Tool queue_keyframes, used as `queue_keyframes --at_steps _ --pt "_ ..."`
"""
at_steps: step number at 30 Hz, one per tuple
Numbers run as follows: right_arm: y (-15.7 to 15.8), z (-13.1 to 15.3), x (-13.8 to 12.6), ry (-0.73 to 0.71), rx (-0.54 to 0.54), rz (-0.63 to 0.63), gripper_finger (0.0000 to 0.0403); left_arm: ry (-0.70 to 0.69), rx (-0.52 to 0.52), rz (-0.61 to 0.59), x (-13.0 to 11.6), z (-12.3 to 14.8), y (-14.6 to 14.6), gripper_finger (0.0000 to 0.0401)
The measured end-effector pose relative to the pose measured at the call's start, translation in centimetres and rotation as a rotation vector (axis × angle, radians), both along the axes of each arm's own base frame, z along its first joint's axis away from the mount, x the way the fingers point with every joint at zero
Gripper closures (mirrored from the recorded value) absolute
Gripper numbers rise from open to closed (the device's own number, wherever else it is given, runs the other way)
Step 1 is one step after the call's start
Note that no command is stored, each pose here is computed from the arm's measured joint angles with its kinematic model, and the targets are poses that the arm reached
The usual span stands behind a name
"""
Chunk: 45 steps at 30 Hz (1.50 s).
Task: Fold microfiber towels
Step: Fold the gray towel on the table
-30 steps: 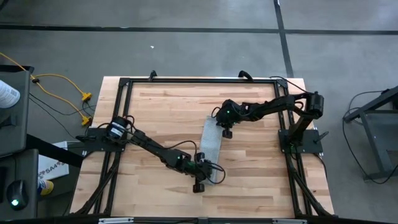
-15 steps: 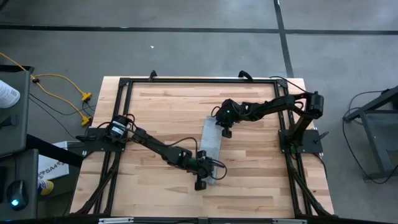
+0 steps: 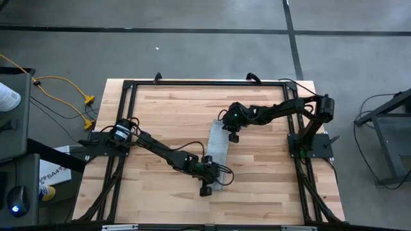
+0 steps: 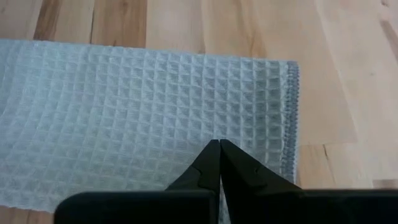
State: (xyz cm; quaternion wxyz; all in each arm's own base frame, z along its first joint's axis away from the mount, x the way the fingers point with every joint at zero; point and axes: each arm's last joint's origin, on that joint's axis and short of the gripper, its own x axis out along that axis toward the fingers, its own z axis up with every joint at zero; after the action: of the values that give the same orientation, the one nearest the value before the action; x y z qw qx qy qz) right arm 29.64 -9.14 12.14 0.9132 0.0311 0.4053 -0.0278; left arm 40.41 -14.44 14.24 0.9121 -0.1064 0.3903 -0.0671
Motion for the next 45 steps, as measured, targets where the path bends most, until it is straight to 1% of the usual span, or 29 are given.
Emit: queue_keyframes --at_steps 5,10,13,16,21,26,30,32,35,38,41,45 --pt "0.0 0.1 0.1 -0.014 -0.003 0.000 0.0401 -0.012 0.014 -0.017 0.1 -0.1 0.0 0.0401" --pt "-0.1 0.2 0.2 -0.026 -0.002 -0.004 0.0401 -0.037 -0.015 -0.036 0.8 -1.4 -0.2 0.0401" --pt "-0.1 0.2 0.2 -0.029 0.006 -0.014 0.0401 -0.036 -0.033 -0.046 0.9 -1.6 -0.1 0.0401" --pt "-0.1 0.2 0.2 -0.029 0.008 -0.015 0.0401 -0.061 -0.023 -0.061 1.1 -1.5 0.1 0.0401" --pt "-0.1 0.2 0.2 -0.029 0.009 -0.017 0.0401 -0.077 0.047 -0.126 1.9 -0.5 -0.2 0.0401" --pt "-0.1 0.2 0.2 -0.030 0.010 -0.018 0.0401 -0.101 0.131 -0.120 2.2 0.1 -0.2 0.0401" --pt "-0.1 0.7 0.3 -0.054 0.005 -0.025 0.0401 -0.125 0.164 -0.130 2.8 1.2 -0.3 0.0401" --pt "-0.1 1.3 0.2 -0.078 -0.003 -0.026 0.0401 -0.106 0.195 -0.132 2.9 1.6 -0.3 0.0401" --pt "0.0 2.6 0.1 -0.120 -0.021 -0.030 0.0401 -0.079 0.270 -0.130 3.2 2.5 -0.2 0.0401" --pt "-0.1 4.2 -0.3 -0.156 -0.057 -0.067 0.0401 -0.017 0.341 -0.114 3.1 3.7 0.1 0.0401" --pt "-0.3 5.3 -0.7 -0.186 -0.072 -0.122 0.0401 0.089 0.410 -0.108 2.9 3.9 1.1 0.0401" --pt "-0.9 6.0 -1.7 -0.163 -0.031 -0.175 0.0401 0.226 0.438 -0.091 2.3 3.8 3.3 0.0401"
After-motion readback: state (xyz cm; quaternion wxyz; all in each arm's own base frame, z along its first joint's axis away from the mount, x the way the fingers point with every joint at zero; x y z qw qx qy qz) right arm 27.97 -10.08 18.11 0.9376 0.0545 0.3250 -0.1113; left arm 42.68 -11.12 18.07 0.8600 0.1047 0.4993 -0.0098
